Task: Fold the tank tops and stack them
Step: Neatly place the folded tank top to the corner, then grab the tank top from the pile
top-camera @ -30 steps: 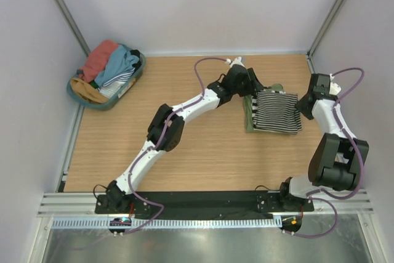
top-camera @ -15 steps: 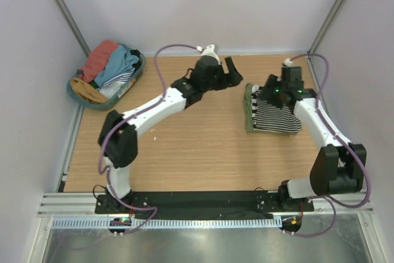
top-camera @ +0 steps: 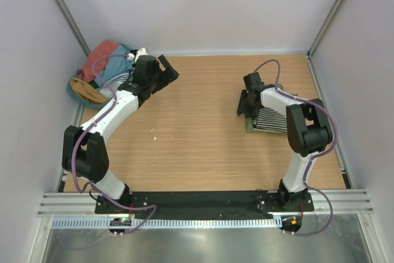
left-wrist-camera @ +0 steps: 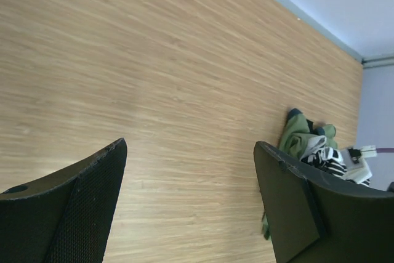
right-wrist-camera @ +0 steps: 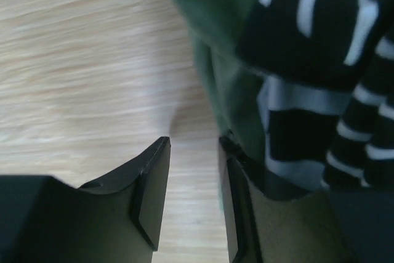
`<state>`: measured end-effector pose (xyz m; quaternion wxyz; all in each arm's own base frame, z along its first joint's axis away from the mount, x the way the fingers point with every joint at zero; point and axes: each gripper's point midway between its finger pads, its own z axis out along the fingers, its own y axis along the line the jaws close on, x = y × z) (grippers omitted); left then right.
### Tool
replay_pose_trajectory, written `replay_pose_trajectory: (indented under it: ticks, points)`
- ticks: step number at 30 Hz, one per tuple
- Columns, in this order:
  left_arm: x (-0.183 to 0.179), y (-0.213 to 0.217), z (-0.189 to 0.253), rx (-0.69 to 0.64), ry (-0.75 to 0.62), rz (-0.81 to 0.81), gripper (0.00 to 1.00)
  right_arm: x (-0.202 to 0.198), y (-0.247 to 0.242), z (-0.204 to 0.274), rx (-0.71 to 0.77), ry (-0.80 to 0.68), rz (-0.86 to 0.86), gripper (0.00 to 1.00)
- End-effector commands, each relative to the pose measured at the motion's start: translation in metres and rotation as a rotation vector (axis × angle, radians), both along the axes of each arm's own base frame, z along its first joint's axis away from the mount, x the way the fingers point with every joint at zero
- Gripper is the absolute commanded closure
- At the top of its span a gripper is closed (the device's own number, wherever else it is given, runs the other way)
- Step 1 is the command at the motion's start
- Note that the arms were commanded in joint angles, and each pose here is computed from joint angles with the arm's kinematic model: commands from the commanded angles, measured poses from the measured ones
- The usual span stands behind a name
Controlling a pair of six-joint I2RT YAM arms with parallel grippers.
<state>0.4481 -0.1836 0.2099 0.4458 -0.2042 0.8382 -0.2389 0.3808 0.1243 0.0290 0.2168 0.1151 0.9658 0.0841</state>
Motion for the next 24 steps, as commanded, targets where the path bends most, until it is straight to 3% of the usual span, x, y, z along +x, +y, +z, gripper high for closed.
replay_pose_trajectory:
  ticks: [1, 5, 9, 13, 19, 24]
  points:
    - [-0.008, 0.013, 0.026, -0.011, -0.043, 0.007, 0.15, 0.026, -0.040, 0.009, -0.173, -0.052, -0.100, 0.56]
    - [-0.003, 0.031, 0.023, -0.013, -0.029, 0.034, 0.15, 0.021, -0.094, -0.001, -0.182, -0.022, -0.217, 0.57]
    - [0.005, 0.071, 0.010, -0.010, 0.006, 0.112, 0.15, 0.006, -0.168, 0.004, -0.208, -0.039, -0.438, 0.57]
    - [0.008, 0.109, 0.004, 0.020, 0.030, 0.195, 0.14, 0.004, -0.180, 0.020, -0.240, -0.092, -0.499, 0.48]
    - [0.015, 0.172, -0.002, 0.130, 0.075, 0.359, 0.08, 0.020, -0.150, 0.064, -0.098, -0.237, -0.447, 0.35]
    - [0.032, 0.219, 0.005, 0.203, 0.109, 0.463, 0.08, 0.027, -0.067, 0.111, -0.002, -0.353, -0.245, 0.32]
